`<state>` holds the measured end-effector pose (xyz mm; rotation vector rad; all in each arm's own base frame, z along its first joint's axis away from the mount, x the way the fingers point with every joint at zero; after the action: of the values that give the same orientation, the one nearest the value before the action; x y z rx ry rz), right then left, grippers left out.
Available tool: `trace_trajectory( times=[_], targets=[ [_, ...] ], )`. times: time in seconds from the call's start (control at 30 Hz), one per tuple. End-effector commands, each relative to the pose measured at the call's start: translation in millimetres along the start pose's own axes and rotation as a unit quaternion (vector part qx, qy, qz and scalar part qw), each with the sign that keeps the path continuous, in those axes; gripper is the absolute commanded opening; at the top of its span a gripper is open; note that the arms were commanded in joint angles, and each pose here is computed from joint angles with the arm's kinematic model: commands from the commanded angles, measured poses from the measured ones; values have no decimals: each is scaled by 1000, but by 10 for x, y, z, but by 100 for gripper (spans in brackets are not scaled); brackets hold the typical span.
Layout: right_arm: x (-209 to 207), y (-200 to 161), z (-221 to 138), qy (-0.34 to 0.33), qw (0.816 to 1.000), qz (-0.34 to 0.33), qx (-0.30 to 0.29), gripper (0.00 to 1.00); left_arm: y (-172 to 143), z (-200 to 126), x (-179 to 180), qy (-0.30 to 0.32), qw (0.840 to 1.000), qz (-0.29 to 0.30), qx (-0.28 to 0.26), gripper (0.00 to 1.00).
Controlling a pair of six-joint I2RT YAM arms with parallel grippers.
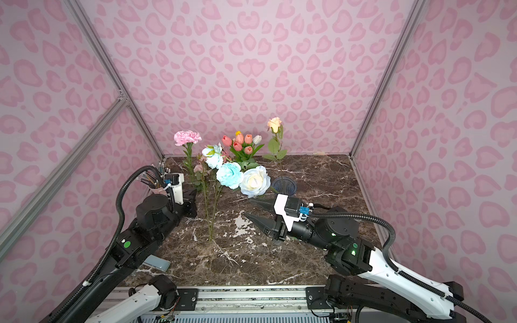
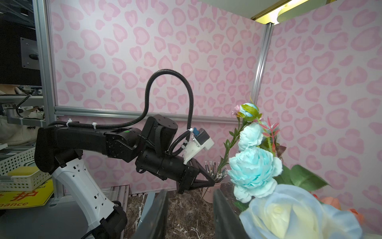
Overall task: Pick out pink flowers from the vase
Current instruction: Place the flower at the center of the board.
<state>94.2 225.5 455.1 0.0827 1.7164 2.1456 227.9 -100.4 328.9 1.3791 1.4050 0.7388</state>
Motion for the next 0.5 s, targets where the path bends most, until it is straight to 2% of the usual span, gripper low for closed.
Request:
trace_trajectory(
  times=[0.0, 0.23, 0.4, 0.47],
  targets=[
    [-6, 69, -50, -6, 1000, 10, -29, 37, -34, 189, 58, 2, 998, -64, 12, 2],
    [-7, 52, -162, -17, 999, 17, -36, 36, -229, 775, 321, 25, 988, -135, 68, 2],
    [2, 49, -243, -21, 998, 20, -52, 35, -584, 1302, 650, 57, 978, -145, 135, 2],
    [2, 42, -246, -22, 998, 16, -51, 35, -702, 1460, 732, 69, 976, -131, 157, 2]
  ],
)
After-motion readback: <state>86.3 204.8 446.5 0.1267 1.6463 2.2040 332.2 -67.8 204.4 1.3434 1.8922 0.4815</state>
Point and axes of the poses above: each gripper's point midway between its finger pads, its own z axis out along the fingers, its own x axis along the line the jaws close on, y = z × x, the point moved 6 cm from there along -z, back along the fingers, and after that the axes turned 5 degrees about -z, right-handed, at the moved point
